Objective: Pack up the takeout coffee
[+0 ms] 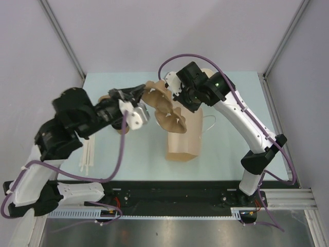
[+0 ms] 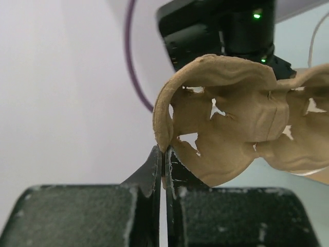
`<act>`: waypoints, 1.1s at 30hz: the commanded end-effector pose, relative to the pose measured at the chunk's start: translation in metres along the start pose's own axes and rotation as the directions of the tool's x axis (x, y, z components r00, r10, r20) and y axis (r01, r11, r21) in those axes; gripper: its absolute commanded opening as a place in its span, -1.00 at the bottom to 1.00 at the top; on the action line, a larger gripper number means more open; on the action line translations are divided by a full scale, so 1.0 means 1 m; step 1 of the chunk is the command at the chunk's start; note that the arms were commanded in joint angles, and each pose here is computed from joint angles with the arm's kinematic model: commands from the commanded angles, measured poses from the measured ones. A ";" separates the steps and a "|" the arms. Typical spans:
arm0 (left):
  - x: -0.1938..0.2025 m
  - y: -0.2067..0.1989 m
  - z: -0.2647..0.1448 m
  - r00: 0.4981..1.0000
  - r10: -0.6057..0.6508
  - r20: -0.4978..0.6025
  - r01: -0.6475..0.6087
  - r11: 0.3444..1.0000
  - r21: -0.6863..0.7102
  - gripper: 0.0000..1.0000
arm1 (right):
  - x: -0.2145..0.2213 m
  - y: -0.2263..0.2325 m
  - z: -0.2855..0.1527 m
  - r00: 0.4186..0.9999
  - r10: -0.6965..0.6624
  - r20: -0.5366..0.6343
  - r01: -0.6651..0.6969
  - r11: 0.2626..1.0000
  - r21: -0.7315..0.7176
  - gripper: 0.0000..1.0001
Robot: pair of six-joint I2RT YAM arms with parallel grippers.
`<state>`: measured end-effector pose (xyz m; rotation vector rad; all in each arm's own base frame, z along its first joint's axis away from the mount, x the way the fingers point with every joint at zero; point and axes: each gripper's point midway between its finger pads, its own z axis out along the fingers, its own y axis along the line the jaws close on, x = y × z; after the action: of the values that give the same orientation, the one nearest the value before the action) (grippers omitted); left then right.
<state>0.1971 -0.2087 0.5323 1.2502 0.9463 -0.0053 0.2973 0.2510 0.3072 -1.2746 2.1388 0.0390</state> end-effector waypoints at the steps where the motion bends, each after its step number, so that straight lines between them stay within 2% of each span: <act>1: -0.005 0.012 0.003 0.989 0.144 -0.027 -0.146 0.979 -0.139 -1.00 | 0.003 -0.005 -0.009 0.999 0.033 -0.001 -0.033 0.999 0.008 -1.00; 3: 0.000 0.001 0.008 0.984 0.171 -0.054 -0.177 0.975 -0.134 -1.00 | 0.003 -0.005 -0.010 0.999 0.037 -0.003 -0.037 0.999 0.007 -1.00; 10: -0.023 -0.020 0.022 0.967 0.255 -0.027 -0.256 0.957 -0.134 -1.00 | 0.006 -0.008 -0.008 0.999 0.043 -0.017 -0.042 0.999 0.029 -1.00; 15: -0.041 -0.004 0.021 0.965 0.262 -0.005 -0.260 0.953 -0.159 -1.00 | 0.007 -0.010 -0.006 0.999 0.048 -0.022 -0.047 0.998 0.037 -1.00; 18: -0.045 -0.010 0.026 0.966 0.257 -0.005 -0.255 0.957 -0.136 -1.00 | 0.007 -0.013 -0.005 0.998 0.050 -0.023 -0.049 0.998 0.046 -1.00; 27: -0.045 -0.032 0.039 0.951 0.306 -0.036 -0.308 0.944 -0.122 -1.00 | 0.006 -0.015 -0.006 0.998 0.055 -0.020 -0.054 0.997 0.051 -1.00; 33: -0.030 -0.062 0.042 0.916 0.399 -0.053 -0.402 0.913 -0.070 -1.00 | 0.004 -0.012 -0.010 0.999 0.053 -0.005 -0.052 0.998 0.039 -1.00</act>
<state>0.1722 -0.2840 0.5100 1.3582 0.7164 0.3055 0.3048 0.2415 0.3071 -1.2178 2.1683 0.0085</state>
